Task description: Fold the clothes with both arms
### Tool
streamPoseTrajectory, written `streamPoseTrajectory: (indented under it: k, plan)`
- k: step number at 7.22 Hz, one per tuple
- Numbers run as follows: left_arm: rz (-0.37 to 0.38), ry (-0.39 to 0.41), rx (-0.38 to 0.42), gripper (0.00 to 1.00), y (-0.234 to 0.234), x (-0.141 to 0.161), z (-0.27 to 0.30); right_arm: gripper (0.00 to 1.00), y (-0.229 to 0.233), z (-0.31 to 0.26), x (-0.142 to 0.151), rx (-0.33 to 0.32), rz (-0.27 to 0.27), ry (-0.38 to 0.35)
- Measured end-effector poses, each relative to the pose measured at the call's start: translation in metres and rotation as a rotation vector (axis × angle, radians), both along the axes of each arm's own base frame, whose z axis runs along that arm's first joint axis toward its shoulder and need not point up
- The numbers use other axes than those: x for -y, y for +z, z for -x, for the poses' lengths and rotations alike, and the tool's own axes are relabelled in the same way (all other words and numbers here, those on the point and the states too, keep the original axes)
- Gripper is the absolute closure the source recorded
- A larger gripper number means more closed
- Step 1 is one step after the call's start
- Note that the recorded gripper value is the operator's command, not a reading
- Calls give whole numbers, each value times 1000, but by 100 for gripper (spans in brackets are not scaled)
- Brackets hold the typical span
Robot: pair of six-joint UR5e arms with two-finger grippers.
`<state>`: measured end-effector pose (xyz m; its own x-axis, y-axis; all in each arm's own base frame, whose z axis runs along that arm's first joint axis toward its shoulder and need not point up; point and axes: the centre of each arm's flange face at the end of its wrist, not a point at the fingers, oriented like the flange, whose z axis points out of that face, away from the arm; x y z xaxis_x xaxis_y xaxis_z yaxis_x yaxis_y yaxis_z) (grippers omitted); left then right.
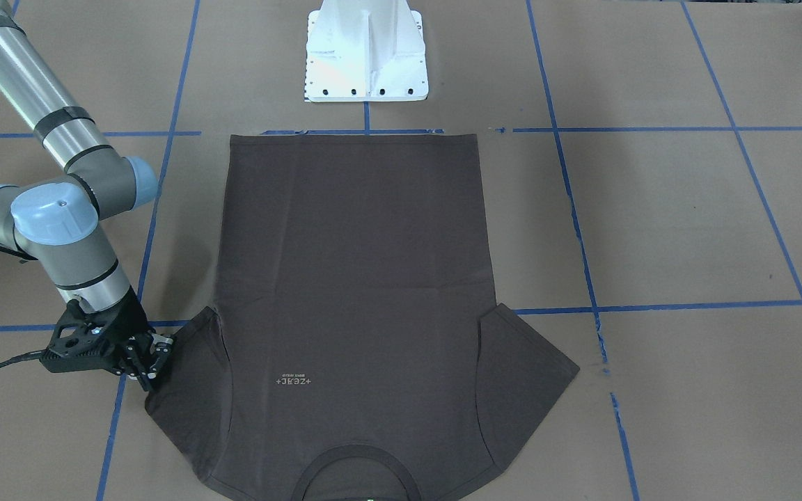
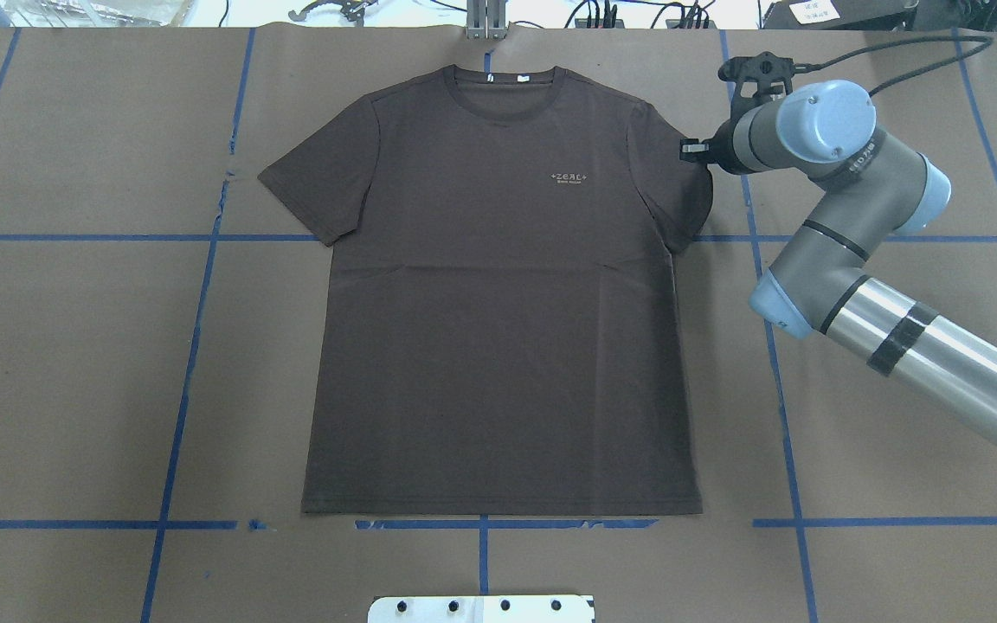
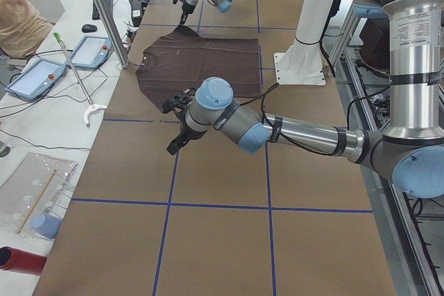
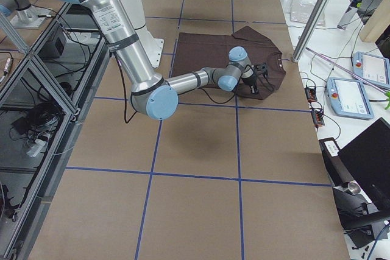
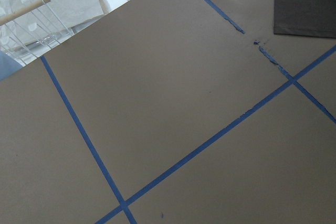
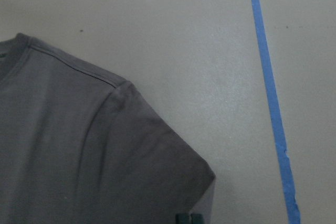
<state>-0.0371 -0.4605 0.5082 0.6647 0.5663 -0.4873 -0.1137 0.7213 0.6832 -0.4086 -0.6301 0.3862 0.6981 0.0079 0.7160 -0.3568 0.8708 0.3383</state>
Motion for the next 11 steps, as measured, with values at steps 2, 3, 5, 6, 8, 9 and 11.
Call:
streamPoseTrajectory:
  k: [2,3,5,6,8,9,11]
  plan:
    - [0,0,0,0,0,0,0,100,-58,44,-10,11,-3,47]
    - [0,0,0,0,0,0,0,100,-76,64,-17,22,-12,59]
    - [0,0,0,0,0,0,0,1,-92,97,-25,15,-30,75]
    - [1,0,1,0,0,0,0,0,-92,108,-29,6,-34,78]
    - [-3,0,0,0,-2,2,0,0,-96,117,-30,-12,-35,85]
    - [-5,-12,-9,0,-10,9,-1,0,-109,113,-22,-28,-18,61]
    - [-30,-51,-54,0,-41,29,-7,0,-133,52,0,-25,16,-55]
